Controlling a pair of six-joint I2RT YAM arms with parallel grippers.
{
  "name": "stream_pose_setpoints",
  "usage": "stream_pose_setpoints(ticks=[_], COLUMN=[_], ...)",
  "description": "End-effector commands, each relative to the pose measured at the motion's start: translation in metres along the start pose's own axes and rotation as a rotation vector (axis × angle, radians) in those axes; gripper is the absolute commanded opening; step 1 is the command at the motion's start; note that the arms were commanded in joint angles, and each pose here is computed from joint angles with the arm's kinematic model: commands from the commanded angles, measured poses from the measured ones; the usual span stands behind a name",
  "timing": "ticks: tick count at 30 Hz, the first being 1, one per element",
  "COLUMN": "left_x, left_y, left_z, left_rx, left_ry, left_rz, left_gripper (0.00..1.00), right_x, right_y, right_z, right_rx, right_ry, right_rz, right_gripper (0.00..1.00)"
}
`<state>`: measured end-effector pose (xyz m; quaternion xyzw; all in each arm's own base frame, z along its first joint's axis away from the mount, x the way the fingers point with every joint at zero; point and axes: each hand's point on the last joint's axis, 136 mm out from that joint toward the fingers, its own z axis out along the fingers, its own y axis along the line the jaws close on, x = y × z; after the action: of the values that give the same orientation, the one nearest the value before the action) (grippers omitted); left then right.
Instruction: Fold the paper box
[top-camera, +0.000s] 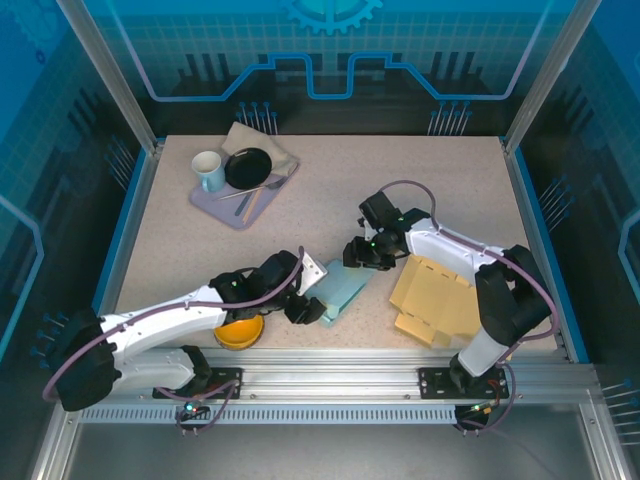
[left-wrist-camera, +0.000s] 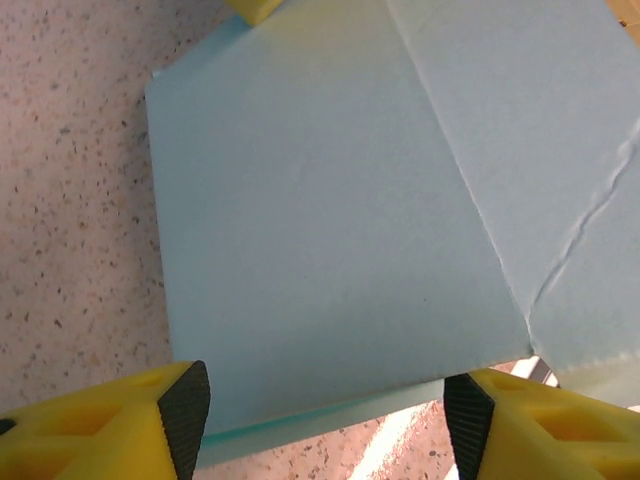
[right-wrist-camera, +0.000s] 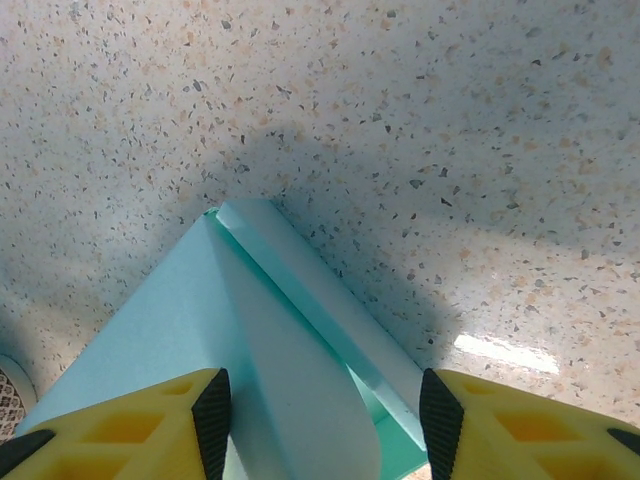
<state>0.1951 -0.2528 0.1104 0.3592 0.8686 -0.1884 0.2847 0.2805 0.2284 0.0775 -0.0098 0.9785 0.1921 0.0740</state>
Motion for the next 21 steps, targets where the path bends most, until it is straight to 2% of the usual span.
stream_pose_setpoints(ticks=[1, 4, 8, 11, 15, 18, 21], left_x=[0.000, 0.008, 0.012, 0.011, 0.005, 0.001, 0.000], left_y=[0.011, 0.017, 0.011, 0.011, 0.025, 0.040, 0.055], left_z=[-0.007, -0.005, -0.002, -0.004, -0.006, -0.008, -0.013], left_rx=[-0.050, -0.085, -0.064, -0.069, -0.149, -0.223, -0.321], left_ry=[-0.007, 0.032, 0.073, 0.056, 0.017, 0.015, 0.028], left_rz=[-0.079, -0.098, -0.097, -0.100, -0.129, -0.214, -0.407], left_gripper=[0.66, 0.66, 0.66, 0.66, 0.67, 0.65, 0.62], right_x=[0.022, 0.027, 0.028, 0.021, 0.006, -0.001, -0.001], right_y=[-0.007, -0.009, -0.012, -0.015, -0.019, -0.020, -0.019], right_z=[0.006, 0.015, 0.023, 0.025, 0.024, 0.022, 0.020], right_rx=[0.088, 0.112, 0.122, 0.148, 0.189, 0.201, 0.194], right_ry=[0.052, 0.054, 0.057, 0.038, -0.008, -0.030, -0.034], right_rz=[-0.020, -0.020, 0.000, -0.001, 0.001, 0.007, 0.013], right_gripper=[0.54, 0.54, 0.54, 0.54, 0.54, 0.54, 0.54])
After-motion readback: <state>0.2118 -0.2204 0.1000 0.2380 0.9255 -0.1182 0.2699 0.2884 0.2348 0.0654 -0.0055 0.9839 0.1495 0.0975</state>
